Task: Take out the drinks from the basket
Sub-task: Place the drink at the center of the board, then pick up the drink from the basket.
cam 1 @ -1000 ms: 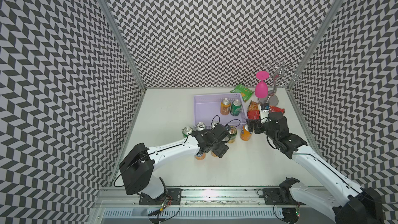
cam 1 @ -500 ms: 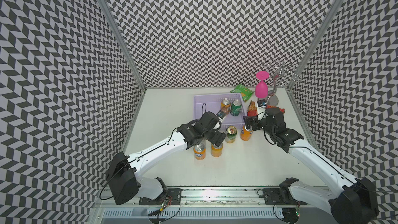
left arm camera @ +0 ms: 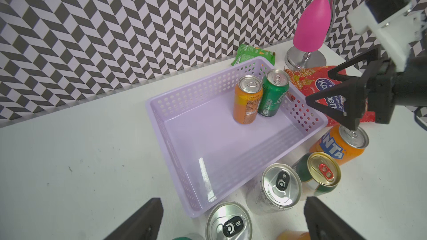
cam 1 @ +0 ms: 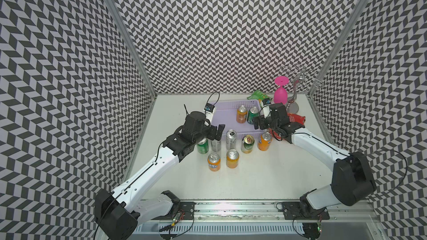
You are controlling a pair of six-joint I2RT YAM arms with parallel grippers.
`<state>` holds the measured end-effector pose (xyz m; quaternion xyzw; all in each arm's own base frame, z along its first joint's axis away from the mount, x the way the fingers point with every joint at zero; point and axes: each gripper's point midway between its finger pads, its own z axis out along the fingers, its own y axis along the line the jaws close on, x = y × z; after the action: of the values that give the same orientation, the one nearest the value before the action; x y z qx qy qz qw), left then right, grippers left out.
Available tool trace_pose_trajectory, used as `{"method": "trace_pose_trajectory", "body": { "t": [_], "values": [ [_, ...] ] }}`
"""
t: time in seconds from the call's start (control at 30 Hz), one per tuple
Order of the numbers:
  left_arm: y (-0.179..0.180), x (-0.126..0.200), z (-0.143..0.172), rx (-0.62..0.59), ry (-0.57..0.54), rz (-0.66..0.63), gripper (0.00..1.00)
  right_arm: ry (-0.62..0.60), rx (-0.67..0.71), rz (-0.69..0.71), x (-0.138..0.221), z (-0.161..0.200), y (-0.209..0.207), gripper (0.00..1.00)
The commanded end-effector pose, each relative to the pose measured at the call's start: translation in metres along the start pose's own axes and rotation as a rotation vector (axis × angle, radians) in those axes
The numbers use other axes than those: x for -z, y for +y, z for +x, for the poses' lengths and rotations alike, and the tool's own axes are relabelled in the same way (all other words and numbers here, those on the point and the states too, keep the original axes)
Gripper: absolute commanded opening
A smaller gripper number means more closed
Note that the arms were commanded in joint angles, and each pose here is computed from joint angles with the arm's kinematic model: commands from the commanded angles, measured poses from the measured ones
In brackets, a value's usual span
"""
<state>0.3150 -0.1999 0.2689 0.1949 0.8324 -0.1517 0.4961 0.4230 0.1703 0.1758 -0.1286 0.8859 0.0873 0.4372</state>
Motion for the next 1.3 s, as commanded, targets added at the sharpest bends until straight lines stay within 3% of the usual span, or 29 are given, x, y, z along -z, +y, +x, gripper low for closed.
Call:
{"method": "trace_pose_trajectory", "body": {
  "t": [0.0,0.27,0.53,1.27],
  "values": [
    [0.007,0.010,-0.015,0.026,-0.088,-0.019,0.99,0.004,0.041,0.002,-0.019,-0.013,-0.002,1.00],
    [0.017,0.015,-0.015,0.036,-0.107,-0.063,0.99,0.070,0.048,-0.012,-0.062,-0.015,-0.010,0.99],
    [0.018,0.014,-0.015,0.039,-0.108,-0.068,0.99,0.096,0.058,-0.019,-0.083,-0.016,-0.013,1.00],
    [0.021,0.010,-0.014,0.045,-0.102,-0.070,0.99,0.158,0.070,-0.057,-0.111,-0.001,-0.011,0.72]
  ]
}}
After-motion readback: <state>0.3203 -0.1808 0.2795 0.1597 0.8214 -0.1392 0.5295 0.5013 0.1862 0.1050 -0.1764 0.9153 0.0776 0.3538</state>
